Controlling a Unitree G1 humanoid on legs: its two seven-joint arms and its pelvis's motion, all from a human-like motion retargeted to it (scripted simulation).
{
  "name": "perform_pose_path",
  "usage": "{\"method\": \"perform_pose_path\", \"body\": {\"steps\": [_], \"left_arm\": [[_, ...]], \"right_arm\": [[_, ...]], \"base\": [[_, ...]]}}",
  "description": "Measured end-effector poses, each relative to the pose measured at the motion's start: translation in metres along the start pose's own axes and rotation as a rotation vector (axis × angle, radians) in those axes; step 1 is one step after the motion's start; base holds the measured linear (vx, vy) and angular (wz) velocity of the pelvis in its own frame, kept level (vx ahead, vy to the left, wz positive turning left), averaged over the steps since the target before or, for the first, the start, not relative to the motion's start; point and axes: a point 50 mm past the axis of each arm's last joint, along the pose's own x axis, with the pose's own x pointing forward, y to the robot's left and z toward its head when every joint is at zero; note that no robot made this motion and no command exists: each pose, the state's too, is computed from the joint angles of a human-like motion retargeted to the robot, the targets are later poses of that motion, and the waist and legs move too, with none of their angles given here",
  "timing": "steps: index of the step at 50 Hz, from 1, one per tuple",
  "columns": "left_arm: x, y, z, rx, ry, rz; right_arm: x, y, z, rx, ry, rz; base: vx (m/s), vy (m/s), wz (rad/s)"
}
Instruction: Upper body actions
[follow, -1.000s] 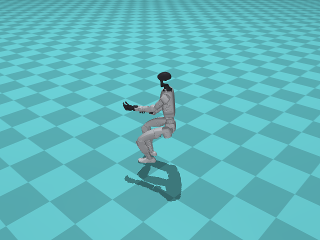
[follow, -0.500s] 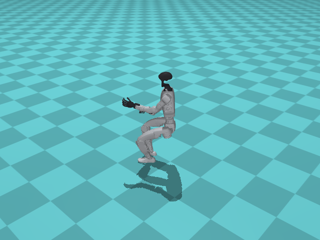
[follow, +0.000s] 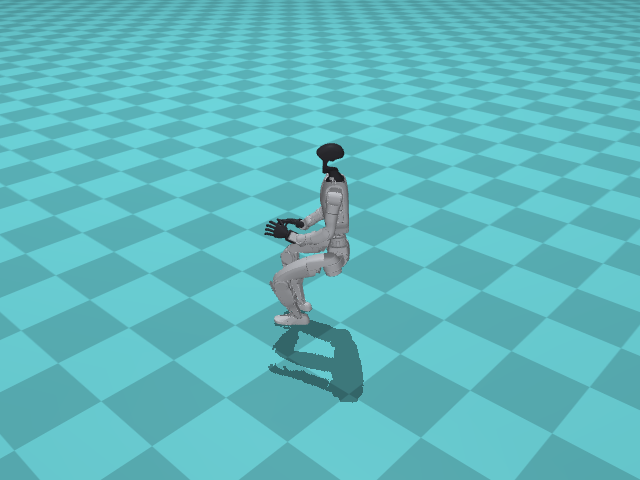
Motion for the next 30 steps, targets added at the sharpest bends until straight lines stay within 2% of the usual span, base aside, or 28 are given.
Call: {"method": "perform_pose_path", "body": {"steps": [10,18,30], "left_arm": [[-0.055,-0.011,-0.035,0.288,0.099,-0.118],[-0.081,-0.029,-0.043,0.351,0.16,-0.153],[-0.083,-0.04,-0.046,0.433,0.202,-0.19]], "right_arm": [[-0.003,0.002,0.001,0.001,-0.004,0.01],[-0.006,0.005,-0.001,0.001,-0.001,0.019],[-0.007,0.004,-0.001,0.001,-0.003,0.018]], "base": [[0.0,0.0,0.0],[0.0,0.0,0.0],[0.0,0.0,0.0]]}}
